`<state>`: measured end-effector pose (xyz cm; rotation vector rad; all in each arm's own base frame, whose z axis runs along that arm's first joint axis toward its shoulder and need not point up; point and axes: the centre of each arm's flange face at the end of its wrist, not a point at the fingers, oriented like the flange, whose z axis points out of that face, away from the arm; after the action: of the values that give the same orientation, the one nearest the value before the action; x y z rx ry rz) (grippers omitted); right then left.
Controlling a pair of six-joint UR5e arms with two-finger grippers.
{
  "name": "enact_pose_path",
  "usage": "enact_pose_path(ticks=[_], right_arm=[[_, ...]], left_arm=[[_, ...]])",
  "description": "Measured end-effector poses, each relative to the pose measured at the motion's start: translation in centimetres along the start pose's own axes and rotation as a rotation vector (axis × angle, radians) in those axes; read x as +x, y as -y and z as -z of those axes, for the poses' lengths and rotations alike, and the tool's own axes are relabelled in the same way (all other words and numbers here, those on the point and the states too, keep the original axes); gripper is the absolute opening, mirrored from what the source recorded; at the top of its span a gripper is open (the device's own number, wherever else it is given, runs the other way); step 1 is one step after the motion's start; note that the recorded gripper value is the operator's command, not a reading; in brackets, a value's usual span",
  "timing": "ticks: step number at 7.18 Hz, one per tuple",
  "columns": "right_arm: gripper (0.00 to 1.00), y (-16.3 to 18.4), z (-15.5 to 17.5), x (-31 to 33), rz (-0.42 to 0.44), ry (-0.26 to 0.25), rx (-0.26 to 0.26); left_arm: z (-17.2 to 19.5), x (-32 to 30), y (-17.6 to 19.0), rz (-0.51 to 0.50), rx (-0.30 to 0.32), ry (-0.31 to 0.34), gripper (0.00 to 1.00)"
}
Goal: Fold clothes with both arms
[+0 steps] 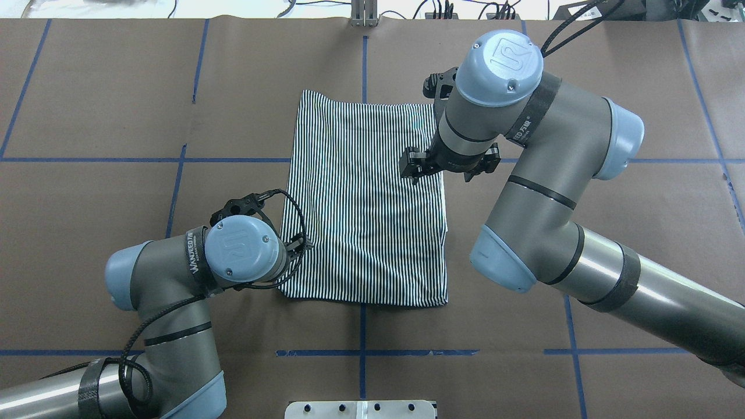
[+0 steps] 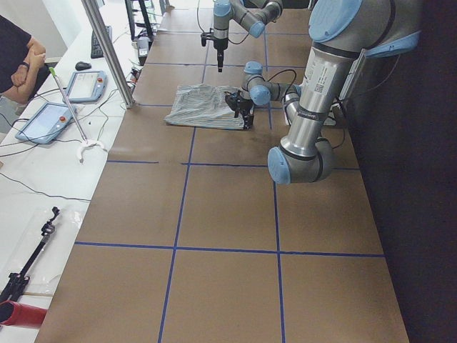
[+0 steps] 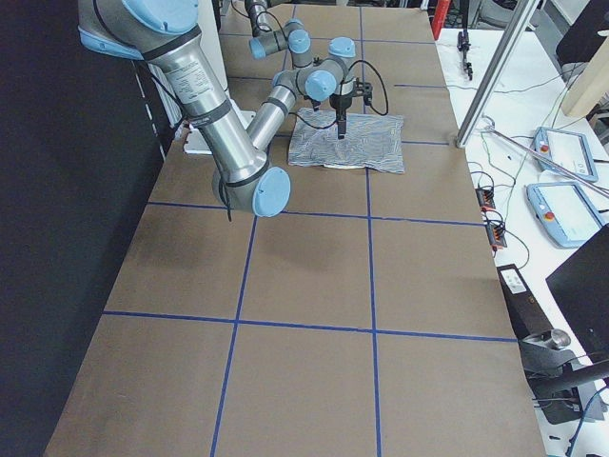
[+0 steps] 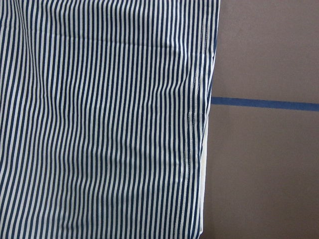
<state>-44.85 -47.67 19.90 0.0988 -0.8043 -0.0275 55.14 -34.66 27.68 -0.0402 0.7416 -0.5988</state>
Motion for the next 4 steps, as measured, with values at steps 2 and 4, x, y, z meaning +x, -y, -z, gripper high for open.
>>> enact_pose_path(ticks=[2, 4], right_arm=[[1.00, 0.02, -0.03, 0.10, -0.003, -0.002, -0.001], [1.00, 0.03, 0.00, 0.14, -0.004, -0.004, -0.001]], left_arm=[[-0.88, 0.49, -1.19, 0.009, -0.006, 0.013, 1.00], [-1.37, 0.55, -1.60, 0.010, -0.008, 0.022, 0.90]])
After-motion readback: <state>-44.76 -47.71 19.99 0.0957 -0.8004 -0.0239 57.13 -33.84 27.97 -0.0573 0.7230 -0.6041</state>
